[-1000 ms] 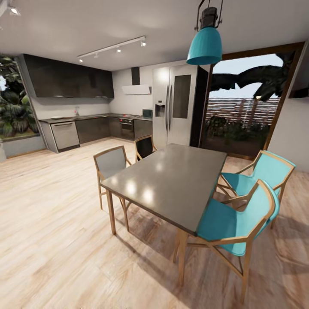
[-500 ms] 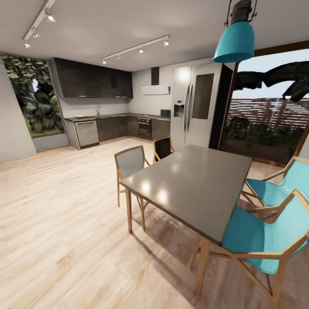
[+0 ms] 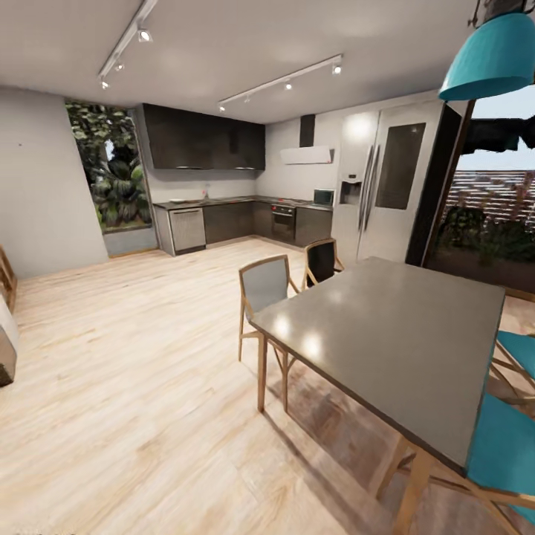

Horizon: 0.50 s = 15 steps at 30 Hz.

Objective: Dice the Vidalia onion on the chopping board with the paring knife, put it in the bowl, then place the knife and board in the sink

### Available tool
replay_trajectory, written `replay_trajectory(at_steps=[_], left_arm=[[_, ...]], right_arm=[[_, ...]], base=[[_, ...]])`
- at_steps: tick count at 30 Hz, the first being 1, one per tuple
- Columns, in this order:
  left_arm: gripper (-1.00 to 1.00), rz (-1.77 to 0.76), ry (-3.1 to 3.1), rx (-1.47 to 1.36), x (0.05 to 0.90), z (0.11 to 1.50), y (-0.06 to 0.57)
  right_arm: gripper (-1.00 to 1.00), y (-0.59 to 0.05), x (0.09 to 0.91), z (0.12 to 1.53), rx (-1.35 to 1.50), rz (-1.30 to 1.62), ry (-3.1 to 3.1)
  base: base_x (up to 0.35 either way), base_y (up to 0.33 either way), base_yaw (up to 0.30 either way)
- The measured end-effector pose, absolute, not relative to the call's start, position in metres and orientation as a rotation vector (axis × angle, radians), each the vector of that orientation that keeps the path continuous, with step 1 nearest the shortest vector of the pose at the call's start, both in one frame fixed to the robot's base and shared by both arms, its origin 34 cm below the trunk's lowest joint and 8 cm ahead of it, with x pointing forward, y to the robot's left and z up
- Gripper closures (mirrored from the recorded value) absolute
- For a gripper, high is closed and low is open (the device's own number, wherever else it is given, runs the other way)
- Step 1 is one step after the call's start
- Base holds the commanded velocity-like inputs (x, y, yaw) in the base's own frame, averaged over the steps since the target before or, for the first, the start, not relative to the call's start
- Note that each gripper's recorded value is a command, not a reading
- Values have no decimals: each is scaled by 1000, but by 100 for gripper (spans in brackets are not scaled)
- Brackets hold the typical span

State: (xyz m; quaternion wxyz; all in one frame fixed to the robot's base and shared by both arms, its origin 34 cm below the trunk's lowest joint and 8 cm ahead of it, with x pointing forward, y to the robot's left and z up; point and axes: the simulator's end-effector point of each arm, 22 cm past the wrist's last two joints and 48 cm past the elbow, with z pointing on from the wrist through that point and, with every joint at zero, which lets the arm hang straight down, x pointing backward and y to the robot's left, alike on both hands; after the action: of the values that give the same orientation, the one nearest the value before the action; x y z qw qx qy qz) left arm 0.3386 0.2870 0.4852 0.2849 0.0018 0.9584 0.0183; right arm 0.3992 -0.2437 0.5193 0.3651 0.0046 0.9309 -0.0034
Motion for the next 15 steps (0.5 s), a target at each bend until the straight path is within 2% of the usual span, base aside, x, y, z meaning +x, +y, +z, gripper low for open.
replay_trajectory(at_steps=[15], left_arm=[[-100,50,2562,5,339,485,288]], right_arm=[[-100,-244,399,519,12,-9,2394]], base=[[117,265,252]])
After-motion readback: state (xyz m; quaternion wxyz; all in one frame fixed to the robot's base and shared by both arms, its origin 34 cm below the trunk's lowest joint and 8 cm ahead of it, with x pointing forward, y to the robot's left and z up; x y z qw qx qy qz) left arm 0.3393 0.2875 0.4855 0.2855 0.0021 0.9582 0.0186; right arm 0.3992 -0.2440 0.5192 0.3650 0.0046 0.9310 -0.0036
